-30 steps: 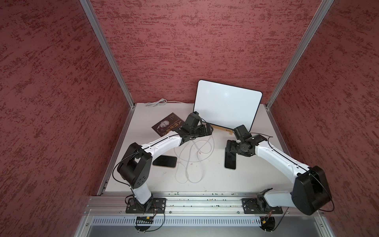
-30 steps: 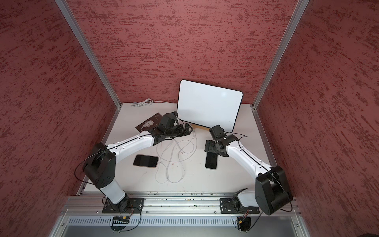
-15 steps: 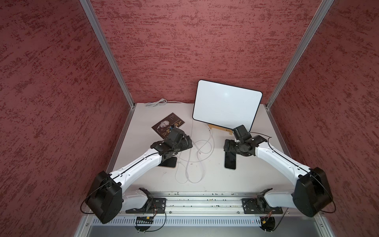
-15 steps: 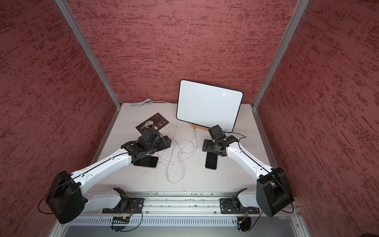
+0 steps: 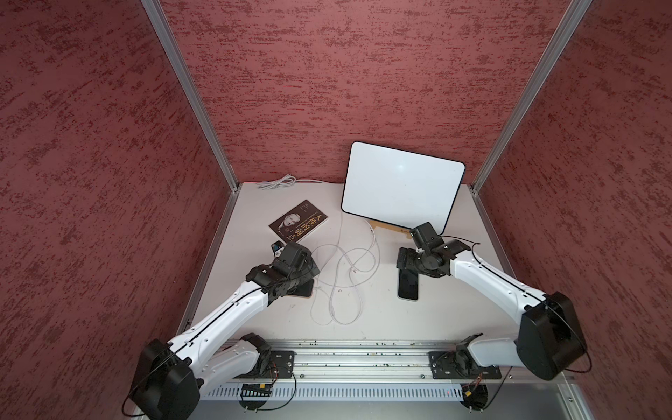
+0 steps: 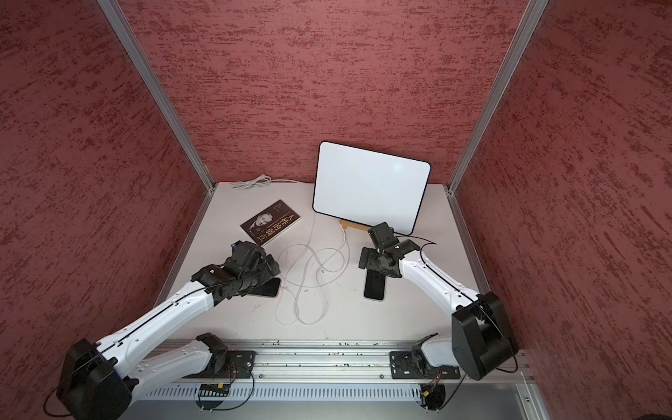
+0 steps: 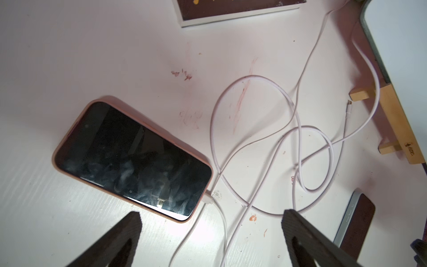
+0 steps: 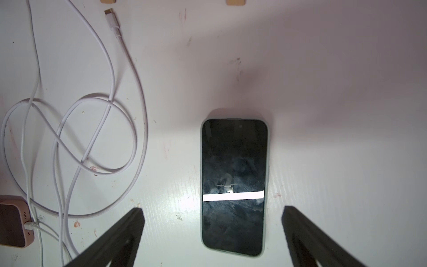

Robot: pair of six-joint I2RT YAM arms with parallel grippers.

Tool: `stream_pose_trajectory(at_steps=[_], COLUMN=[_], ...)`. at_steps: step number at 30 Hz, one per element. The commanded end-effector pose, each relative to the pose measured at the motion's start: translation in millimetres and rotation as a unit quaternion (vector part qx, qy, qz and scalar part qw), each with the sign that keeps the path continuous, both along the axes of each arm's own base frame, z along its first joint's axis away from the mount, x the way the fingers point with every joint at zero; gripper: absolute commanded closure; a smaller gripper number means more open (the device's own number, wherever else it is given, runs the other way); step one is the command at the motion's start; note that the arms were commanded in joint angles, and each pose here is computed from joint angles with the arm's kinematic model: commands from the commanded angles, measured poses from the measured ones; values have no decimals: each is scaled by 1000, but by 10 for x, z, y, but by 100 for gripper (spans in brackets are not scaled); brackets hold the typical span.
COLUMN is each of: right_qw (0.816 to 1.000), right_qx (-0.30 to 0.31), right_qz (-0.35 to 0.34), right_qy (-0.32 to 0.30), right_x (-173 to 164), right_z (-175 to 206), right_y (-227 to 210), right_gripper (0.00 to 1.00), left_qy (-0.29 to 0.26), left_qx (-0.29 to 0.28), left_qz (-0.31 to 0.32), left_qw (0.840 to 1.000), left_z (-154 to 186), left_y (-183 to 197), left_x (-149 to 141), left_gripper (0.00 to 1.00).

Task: Unplug the charging cable from the phone
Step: Pick up the phone at the center of the board.

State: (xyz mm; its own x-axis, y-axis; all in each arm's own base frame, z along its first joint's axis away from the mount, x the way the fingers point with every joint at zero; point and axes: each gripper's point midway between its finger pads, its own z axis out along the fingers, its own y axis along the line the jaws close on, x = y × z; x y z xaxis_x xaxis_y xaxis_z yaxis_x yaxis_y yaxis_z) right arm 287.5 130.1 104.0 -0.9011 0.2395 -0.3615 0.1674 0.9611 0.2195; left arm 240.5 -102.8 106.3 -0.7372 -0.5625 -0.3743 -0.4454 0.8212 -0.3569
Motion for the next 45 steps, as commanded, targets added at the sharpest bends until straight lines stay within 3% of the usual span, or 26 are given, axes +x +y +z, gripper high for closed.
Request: stream_pose_trajectory(at_steps=[1, 9, 18, 45], right_qw=[999, 999, 997, 996], right_qx=[-11, -18, -23, -30], right_qz=[-16, -22, -46, -62], right_qy=[-45, -38, -52, -50], right_x=[18, -22, -35, -61], right_z=[206, 173, 187, 172], right_y=[-90, -131, -214, -272], right_gripper=[1, 1, 1, 1], left_qy=[35, 41, 71, 117], left_qx=[4, -62, -93, -84], left_qz=[49, 111, 150, 207], left_qw=[998, 991, 982, 968], left_z=[-137, -341, -518, -779], left_y=[169, 189, 185, 217], left_x=[-141, -133, -83, 41], left_gripper=[0, 0, 0, 0])
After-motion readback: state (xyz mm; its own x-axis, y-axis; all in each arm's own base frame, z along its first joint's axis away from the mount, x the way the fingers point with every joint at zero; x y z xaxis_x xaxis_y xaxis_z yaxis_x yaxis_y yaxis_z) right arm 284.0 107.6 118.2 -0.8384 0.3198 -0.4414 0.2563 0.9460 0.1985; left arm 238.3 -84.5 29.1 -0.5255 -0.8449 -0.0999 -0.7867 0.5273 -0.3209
